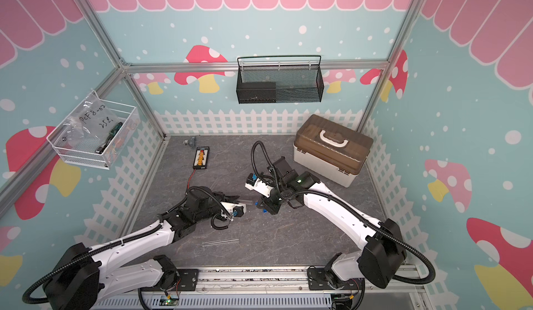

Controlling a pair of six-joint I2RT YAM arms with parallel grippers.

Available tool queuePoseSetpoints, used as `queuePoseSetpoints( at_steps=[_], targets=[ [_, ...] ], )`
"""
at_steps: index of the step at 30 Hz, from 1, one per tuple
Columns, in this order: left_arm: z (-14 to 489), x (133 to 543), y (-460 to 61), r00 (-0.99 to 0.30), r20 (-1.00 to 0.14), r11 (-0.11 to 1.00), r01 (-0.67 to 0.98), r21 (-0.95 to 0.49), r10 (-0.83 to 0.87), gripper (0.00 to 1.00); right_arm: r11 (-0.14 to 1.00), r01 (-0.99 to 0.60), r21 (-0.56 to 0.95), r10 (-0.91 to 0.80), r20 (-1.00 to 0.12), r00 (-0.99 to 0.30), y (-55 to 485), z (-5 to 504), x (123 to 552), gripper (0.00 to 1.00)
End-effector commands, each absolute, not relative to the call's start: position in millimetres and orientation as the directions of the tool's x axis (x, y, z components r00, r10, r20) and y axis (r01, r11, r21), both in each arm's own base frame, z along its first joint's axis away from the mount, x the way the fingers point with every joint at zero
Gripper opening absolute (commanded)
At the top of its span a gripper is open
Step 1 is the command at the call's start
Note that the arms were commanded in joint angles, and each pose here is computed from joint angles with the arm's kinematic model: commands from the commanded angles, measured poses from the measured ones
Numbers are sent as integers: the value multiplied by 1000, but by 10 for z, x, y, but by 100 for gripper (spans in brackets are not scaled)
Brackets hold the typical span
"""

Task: Insert stoppers into test tubes
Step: Insert the stopper into the test tube.

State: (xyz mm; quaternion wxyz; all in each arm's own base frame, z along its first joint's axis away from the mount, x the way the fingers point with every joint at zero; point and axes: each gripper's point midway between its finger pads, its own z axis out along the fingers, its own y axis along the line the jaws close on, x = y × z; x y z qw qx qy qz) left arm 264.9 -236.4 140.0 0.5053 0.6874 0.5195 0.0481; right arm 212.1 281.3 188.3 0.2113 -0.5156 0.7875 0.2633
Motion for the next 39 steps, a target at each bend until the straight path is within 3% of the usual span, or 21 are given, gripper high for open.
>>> queuePoseSetpoints(
  at_steps=[1, 14, 33, 39],
  targets=[
    [1424, 2634, -2383, 499, -422, 20, 628, 778, 757, 0, 306, -921, 240, -707, -591, -389, 2862, 1907, 2066, 6],
    [1403, 2571, -2416, 519, -414, -5, 628, 778, 748, 0, 295, -923, 249, -712, -586, -386, 2940, 1872, 2128, 6],
    [1534, 2541, -2468, 514, -478, 55, 638, 768, 712, 0, 295, -926, 234, -713, -592, -377, 2971, 1848, 2167, 6],
    [1518, 2485, -2485, 548, -440, 14, 616, 788, 712, 0, 294, -927, 232, -710, -596, -375, 3036, 1878, 2222, 5]
  ],
)
